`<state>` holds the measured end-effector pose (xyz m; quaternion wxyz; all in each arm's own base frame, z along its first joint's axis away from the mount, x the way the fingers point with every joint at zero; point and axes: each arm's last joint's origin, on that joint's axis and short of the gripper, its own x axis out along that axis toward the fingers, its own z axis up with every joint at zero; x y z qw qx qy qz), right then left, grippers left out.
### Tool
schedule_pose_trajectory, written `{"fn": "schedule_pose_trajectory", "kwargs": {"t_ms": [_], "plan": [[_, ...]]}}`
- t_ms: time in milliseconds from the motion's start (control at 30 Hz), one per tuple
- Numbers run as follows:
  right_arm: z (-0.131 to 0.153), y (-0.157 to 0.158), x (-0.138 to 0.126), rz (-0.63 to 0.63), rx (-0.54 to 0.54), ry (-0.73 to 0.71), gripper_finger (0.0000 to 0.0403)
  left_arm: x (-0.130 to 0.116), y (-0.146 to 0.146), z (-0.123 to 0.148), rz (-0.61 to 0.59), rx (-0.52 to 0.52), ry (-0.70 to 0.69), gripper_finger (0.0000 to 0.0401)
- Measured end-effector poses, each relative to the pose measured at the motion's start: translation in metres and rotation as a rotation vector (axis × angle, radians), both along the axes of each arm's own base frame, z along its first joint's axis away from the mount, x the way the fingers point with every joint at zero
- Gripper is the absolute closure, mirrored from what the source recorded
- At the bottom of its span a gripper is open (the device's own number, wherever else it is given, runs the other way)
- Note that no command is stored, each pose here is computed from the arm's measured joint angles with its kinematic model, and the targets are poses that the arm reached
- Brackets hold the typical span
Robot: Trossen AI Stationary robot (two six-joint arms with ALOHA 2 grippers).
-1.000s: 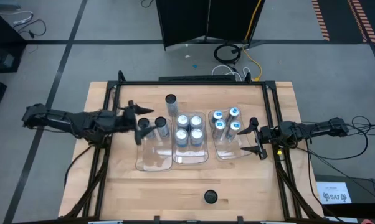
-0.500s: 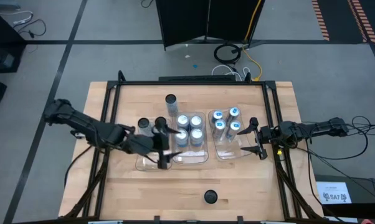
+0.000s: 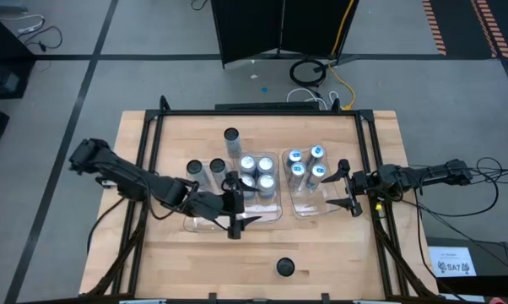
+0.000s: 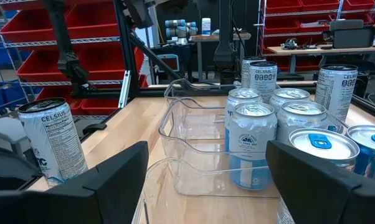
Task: Sort soda cans
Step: Put the bottom white soda can into the left transparent bin
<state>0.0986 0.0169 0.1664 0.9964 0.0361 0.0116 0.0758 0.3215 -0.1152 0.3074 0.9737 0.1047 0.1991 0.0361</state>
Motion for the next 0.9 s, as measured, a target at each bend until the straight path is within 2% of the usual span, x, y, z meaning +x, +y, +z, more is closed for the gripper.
{"fn": "schedule_pose_trajectory", "kwargs": {"t_ms": [200, 533, 733, 900], "plan": [[0.0, 0.0, 0.0, 0.0, 0.0, 0.0, 0.0085, 0.009, -0.004, -0.003, -0.002, -0.022, -0.053, 0.0038], [0.0, 0.0, 0.0, 0.0, 0.0, 0.0, 0.0085, 0.01, -0.007, -0.005, -0.064, -0.05, -0.042, 0.0038], [0.0, 0.0, 0.0, 0.0, 0.0, 0.0, 0.0085, 0.009, -0.01, -0.005, -0.025, -0.08, -0.05, 0.0033], [0.0, 0.0, 0.0, 0.0, 0.0, 0.0, 0.0085, 0.006, -0.017, -0.004, 0.02, -0.056, -0.073, 0.0005]]}}
